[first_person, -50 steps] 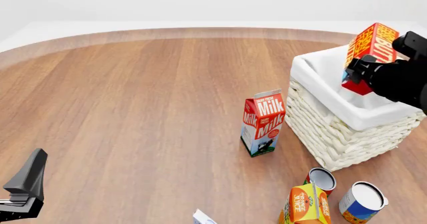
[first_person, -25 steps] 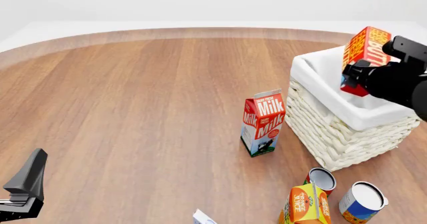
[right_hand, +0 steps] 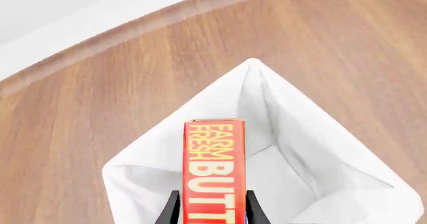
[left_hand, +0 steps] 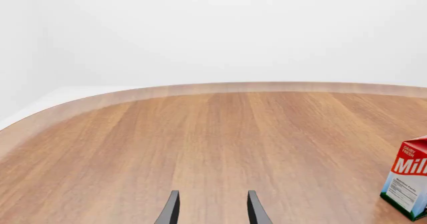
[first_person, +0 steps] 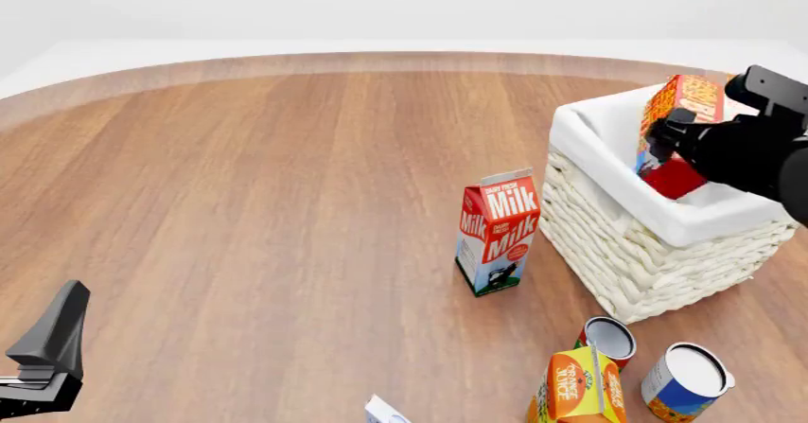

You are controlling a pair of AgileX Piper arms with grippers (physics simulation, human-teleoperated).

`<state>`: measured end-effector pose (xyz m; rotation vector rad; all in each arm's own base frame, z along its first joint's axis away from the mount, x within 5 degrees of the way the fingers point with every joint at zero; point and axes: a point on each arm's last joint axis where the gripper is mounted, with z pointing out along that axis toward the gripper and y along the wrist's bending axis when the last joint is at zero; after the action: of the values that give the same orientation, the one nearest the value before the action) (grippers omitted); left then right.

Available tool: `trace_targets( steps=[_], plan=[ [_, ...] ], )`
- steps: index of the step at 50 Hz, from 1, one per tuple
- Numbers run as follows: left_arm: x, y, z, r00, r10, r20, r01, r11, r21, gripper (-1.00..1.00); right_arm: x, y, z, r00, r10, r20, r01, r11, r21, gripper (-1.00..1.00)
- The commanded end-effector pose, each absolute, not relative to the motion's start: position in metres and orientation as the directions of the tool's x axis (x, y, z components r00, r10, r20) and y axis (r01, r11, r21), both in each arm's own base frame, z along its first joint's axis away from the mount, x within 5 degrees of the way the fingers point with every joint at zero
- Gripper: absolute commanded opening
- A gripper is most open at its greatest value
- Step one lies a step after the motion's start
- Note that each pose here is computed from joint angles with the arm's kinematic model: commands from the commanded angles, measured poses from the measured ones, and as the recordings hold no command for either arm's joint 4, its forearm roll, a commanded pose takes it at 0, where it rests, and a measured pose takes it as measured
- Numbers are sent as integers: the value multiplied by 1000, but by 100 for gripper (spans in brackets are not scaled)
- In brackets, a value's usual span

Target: Pick up the cream cheese box and the butter, and put them in the basket.

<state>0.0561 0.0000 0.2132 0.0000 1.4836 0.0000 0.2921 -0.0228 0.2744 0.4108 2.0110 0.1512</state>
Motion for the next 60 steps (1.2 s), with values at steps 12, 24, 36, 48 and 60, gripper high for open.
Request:
trace_targets(
  steps=[12,24,36,48,60],
  plan=[
    [56,0,213,87,0,-996,0,1000,0,100,285,-26,291,-360,455,-815,267,887,377,100],
    [56,0,213,87,0,-996,0,1000,0,100,277,-19,308,-352,440,-826,235,896,377,100],
    [56,0,213,87,0,-996,0,1000,0,100,258,-1,342,-335,400,-853,150,916,371,100],
    [56,0,213,87,0,-996,0,1000,0,100,238,26,363,-355,339,-871,26,935,353,100],
    [56,0,213,87,0,-996,0,1000,0,100,213,54,379,-388,256,-885,-119,939,324,100]
  ],
)
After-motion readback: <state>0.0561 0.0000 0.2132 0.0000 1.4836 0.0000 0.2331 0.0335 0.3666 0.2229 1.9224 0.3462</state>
